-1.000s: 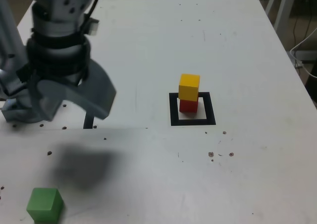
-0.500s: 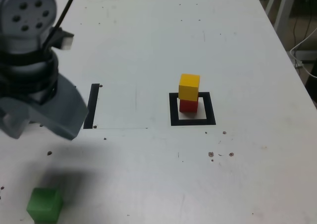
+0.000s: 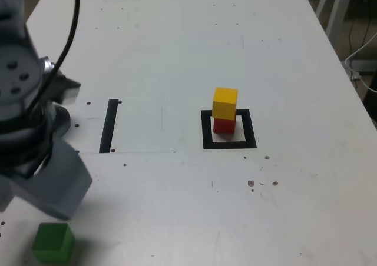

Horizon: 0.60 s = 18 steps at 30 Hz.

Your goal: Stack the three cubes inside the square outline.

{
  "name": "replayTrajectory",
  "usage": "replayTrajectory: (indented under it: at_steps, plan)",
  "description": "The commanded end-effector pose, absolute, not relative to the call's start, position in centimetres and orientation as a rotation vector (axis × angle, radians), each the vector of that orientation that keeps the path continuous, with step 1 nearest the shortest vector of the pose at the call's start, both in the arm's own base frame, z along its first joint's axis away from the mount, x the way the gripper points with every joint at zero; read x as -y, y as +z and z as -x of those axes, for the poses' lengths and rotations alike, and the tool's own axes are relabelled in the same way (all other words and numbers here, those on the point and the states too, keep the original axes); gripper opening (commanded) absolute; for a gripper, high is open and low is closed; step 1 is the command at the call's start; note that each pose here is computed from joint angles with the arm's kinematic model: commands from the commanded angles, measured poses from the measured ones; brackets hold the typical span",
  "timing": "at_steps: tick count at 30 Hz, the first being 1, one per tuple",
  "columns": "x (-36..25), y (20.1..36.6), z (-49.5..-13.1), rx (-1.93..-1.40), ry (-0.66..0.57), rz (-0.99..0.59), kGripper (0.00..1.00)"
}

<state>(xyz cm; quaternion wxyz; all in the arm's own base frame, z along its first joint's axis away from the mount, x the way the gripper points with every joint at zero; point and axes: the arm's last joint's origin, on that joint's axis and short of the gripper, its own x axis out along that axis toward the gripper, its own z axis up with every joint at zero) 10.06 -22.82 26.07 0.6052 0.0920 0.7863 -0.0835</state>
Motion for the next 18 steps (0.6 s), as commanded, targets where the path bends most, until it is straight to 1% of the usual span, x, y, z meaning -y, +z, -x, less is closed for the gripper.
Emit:
replayTrajectory:
  at_steps: [1, 8, 18]
  plan:
    - [23.9, 25.5, -10.1, -1.82, -0.211, -0.21, 0.99]
    - [25.6, 24.3, -10.4, -1.822, -0.25, -0.2, 0.99]
    - [26.3, 23.4, -10.6, -1.824, -0.279, -0.207, 0.98]
